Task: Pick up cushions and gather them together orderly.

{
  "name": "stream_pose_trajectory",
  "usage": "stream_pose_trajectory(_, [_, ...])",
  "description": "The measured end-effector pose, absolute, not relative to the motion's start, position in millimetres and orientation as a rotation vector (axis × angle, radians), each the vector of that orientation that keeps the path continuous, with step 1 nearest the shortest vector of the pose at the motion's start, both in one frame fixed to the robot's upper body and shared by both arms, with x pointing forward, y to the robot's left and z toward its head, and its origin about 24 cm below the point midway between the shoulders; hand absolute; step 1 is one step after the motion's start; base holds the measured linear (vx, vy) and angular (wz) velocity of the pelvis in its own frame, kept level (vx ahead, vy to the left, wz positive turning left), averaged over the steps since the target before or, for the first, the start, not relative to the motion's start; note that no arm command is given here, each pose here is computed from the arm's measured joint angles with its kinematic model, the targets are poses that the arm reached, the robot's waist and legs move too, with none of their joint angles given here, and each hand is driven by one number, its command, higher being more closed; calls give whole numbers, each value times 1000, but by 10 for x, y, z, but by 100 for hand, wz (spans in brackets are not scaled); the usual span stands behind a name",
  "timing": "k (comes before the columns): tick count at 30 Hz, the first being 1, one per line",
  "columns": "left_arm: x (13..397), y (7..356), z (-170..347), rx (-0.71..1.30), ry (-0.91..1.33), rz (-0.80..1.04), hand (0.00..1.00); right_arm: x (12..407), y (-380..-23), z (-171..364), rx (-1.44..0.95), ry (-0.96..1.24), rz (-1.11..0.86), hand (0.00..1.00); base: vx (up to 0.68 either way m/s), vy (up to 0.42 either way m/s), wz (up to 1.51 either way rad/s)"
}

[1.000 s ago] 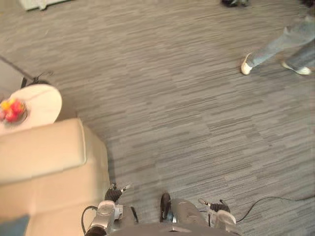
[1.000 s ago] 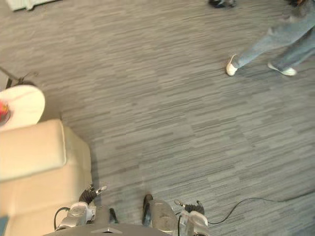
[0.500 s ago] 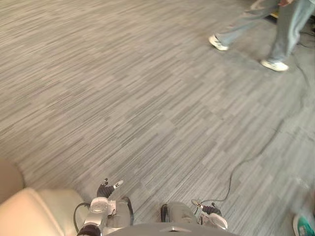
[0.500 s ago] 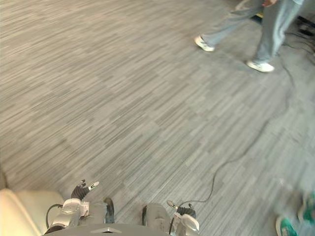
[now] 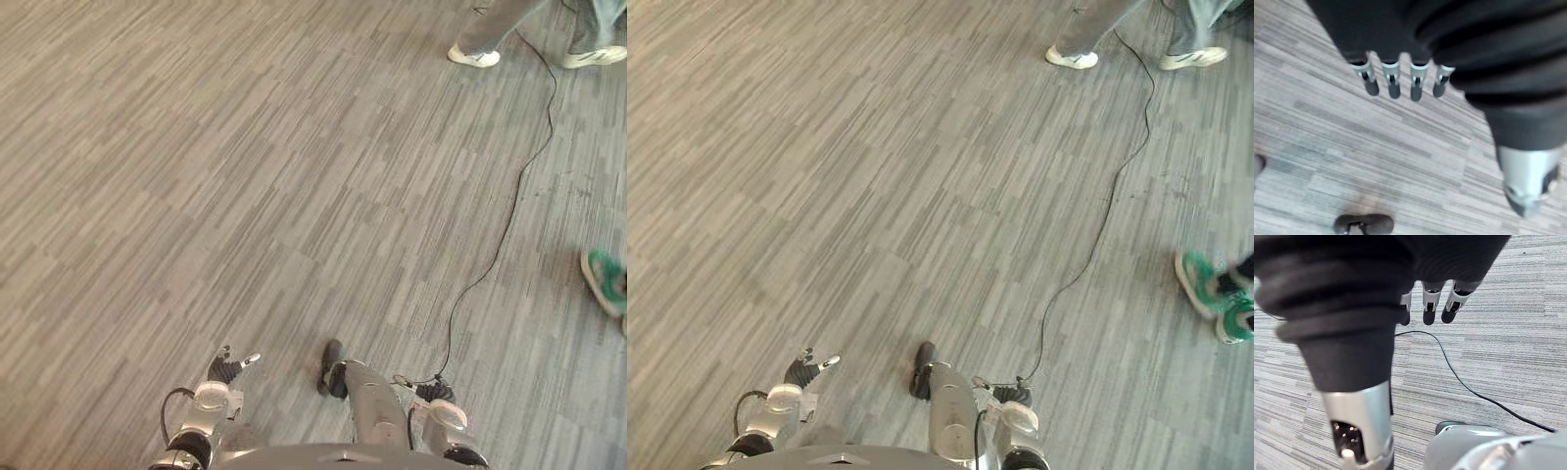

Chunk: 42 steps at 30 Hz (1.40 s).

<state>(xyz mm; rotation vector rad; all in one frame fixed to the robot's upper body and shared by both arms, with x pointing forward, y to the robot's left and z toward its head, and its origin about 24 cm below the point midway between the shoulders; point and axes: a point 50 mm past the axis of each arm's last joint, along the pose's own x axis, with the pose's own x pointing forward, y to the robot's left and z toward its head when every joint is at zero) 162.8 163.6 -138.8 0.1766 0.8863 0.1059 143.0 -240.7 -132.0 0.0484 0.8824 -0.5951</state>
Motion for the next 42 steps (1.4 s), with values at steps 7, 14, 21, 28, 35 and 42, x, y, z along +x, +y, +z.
stream_pose_trajectory(7, [1640,1652,-1334,146,838,125,0,1379,-2377,-1366,60,917,-599,0,381,2,-46])
stream_pose_trajectory(14, [1586,1691,-1332,121,830,152,0,1308,-2334,-1427,67,964,-595,0,465,195,-41])
stream_pose_trajectory(21, [1545,1836,-1360,153,858,159,0,1197,-2164,-1509,91,1016,-563,0,612,225,3])
stream_pose_trajectory(28, [1406,1819,-1431,157,918,152,0,1288,-2270,-1438,29,963,-521,0,553,15,31])
stream_pose_trajectory(35, [1210,1745,-1517,166,981,119,0,1076,-2321,-1485,-8,1016,-536,0,616,-244,71])
stream_pose_trajectory(42, [1323,1644,-1461,95,924,131,0,1009,-2444,-1444,-57,1011,-549,0,628,-233,-16])
